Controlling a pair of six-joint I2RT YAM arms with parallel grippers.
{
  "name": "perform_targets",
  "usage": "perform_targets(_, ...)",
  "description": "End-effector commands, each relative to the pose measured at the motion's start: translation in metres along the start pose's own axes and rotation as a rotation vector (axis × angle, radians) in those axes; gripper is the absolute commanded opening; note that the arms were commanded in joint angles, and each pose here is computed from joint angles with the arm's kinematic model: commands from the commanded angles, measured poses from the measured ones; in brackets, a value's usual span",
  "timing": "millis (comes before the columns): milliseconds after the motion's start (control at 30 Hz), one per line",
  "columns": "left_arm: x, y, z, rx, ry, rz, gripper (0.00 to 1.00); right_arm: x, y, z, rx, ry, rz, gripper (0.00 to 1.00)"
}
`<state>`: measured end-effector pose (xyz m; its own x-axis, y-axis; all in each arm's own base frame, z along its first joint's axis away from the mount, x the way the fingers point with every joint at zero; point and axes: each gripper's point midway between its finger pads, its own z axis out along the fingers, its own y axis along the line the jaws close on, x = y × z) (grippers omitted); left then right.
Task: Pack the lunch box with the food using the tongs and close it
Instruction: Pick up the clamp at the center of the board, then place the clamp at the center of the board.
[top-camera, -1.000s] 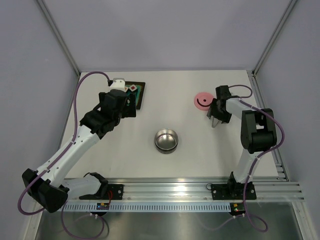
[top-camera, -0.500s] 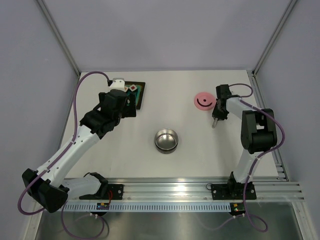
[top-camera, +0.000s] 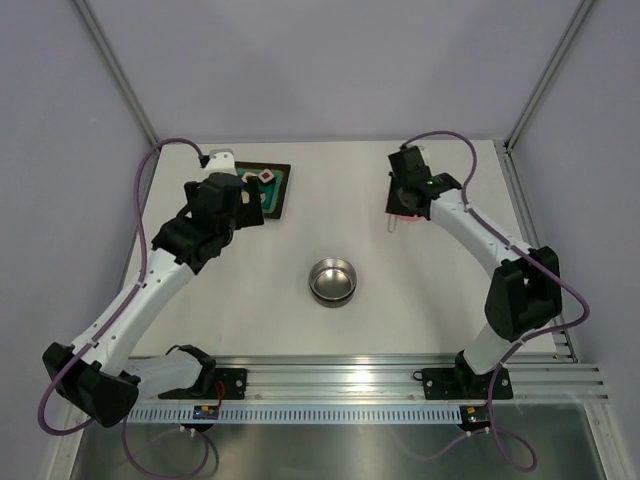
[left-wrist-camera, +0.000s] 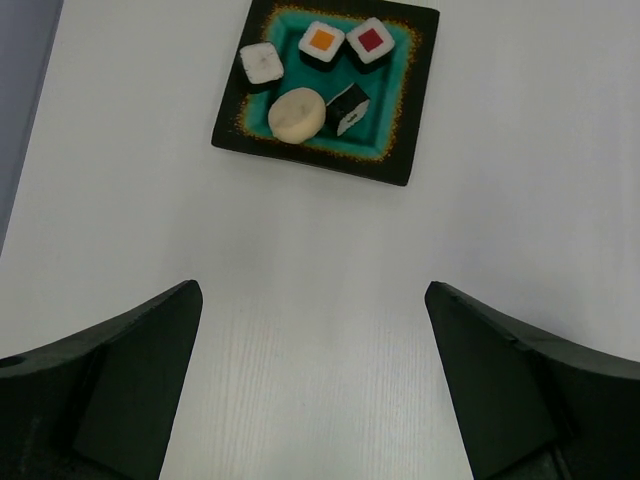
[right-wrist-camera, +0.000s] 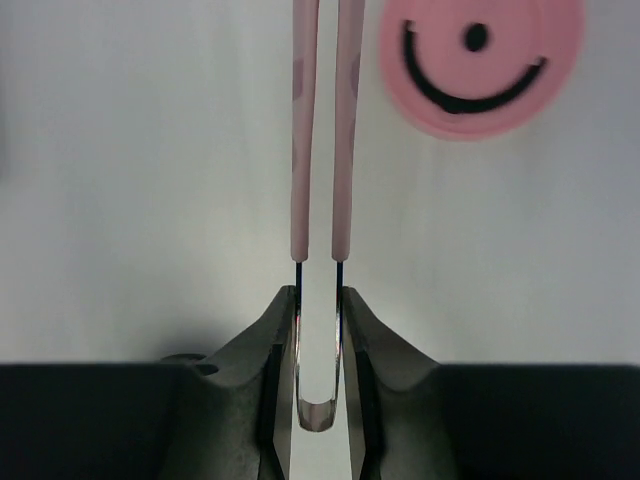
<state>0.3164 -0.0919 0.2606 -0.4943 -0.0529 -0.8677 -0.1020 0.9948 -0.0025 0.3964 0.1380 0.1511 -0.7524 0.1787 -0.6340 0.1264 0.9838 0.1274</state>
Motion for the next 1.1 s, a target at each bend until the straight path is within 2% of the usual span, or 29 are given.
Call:
perform_targets(0,-0.022,0.019,-0.006,-0.023,-0.061,-0.143,0.99,0.007,0.070,-0.010,-0.114,0.007,-0.064,0.27)
perform_targets(133,-0.015,0.033,-0.006,-0.040,-0.034,-0.181,0.99,0.007,0.126,-0.003,-0.194,0.006,-0.092,0.27)
perform_targets(333,-0.008,0.037,-0.009,-0.040,-0.018,-0.205,0.99,0.032,0.177,0.031,-0.247,0.082,-0.097,0.27)
perform_targets(800,0.006,0.029,-0.002,-0.021,0.046,-0.202,0.99,0.073,0.222,0.090,-0.258,0.183,-0.080,0.31)
perform_targets(867,0.008,0.029,-0.002,-0.021,0.055,-0.197,0.99,0.077,0.227,0.093,-0.261,0.187,-0.073,0.33)
perform_targets(967,0.013,0.027,0.000,-0.011,0.075,-0.180,0.99,0.085,0.235,0.095,-0.278,0.201,-0.077,0.41)
perform_targets(1000,0.015,0.027,0.001,-0.008,0.079,-0.181,0.99,0.087,0.237,0.095,-0.285,0.207,-0.077,0.48)
perform_targets(1067,0.017,0.026,0.002,-0.005,0.085,-0.181,0.99,0.090,0.243,0.093,-0.311,0.214,-0.083,0.52)
